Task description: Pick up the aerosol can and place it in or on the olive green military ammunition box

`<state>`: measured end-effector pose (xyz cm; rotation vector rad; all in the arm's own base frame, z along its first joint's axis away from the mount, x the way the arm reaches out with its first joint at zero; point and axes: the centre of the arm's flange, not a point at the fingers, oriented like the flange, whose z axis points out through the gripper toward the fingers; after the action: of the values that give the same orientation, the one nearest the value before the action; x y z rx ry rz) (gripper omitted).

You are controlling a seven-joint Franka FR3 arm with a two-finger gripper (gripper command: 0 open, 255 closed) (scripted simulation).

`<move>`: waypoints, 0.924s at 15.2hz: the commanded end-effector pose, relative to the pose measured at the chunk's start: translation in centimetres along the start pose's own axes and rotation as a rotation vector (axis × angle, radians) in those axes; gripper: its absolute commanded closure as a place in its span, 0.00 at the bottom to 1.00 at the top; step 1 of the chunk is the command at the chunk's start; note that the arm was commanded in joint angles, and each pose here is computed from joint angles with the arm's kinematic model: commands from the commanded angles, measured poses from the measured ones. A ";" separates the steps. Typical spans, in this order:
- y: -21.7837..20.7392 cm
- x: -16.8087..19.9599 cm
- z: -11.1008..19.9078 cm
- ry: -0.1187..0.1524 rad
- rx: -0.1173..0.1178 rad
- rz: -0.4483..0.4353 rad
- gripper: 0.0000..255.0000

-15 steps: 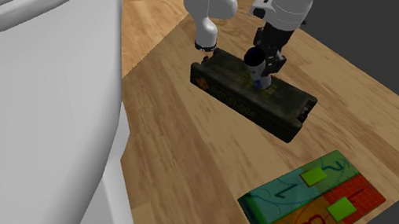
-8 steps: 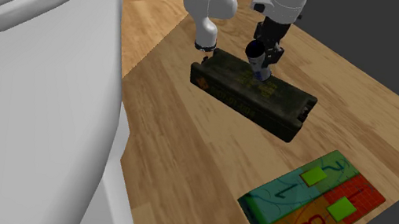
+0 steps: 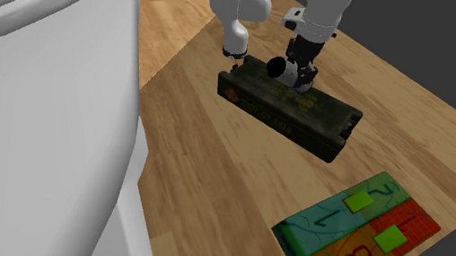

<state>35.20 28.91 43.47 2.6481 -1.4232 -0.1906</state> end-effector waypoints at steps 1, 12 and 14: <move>-0.2 -0.1 1.3 -0.002 -0.005 -0.002 1.00; -0.4 0.0 2.5 -0.002 -0.005 -0.002 0.00; -0.4 0.0 2.5 -0.002 -0.005 -0.002 0.00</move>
<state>35.07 29.02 40.92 2.6459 -1.4185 -0.1964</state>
